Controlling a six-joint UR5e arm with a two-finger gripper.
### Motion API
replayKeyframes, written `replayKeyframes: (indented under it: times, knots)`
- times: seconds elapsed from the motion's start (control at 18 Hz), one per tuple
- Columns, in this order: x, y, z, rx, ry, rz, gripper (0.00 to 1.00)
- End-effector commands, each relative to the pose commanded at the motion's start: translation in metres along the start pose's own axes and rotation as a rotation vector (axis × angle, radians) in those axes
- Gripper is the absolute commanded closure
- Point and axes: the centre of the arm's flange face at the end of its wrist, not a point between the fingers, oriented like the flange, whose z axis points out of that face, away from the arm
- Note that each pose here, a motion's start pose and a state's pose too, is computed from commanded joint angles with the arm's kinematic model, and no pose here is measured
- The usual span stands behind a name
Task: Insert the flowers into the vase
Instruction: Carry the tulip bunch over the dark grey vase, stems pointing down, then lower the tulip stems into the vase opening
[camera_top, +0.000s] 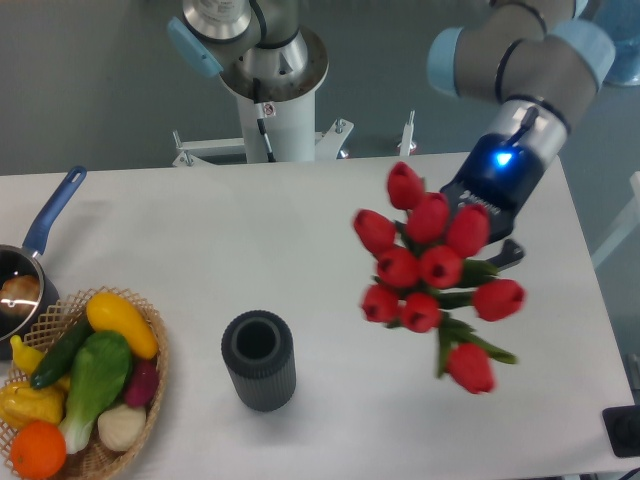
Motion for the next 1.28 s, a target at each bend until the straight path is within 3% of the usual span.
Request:
replayKeyframes:
  times: [0.39,0.67,0.78,1.28]
  knots:
    - [0.021,-0.007,0.034,0.04,0.073,0.004,0.86]
    - [0.041,0.001,0.066,0.074,0.139,0.064,0.86]
    - [0.046,-0.001,0.066,0.135,0.161,0.052,0.86]
    - [0.067,0.036,0.067,0.197,0.175,0.035,0.87]
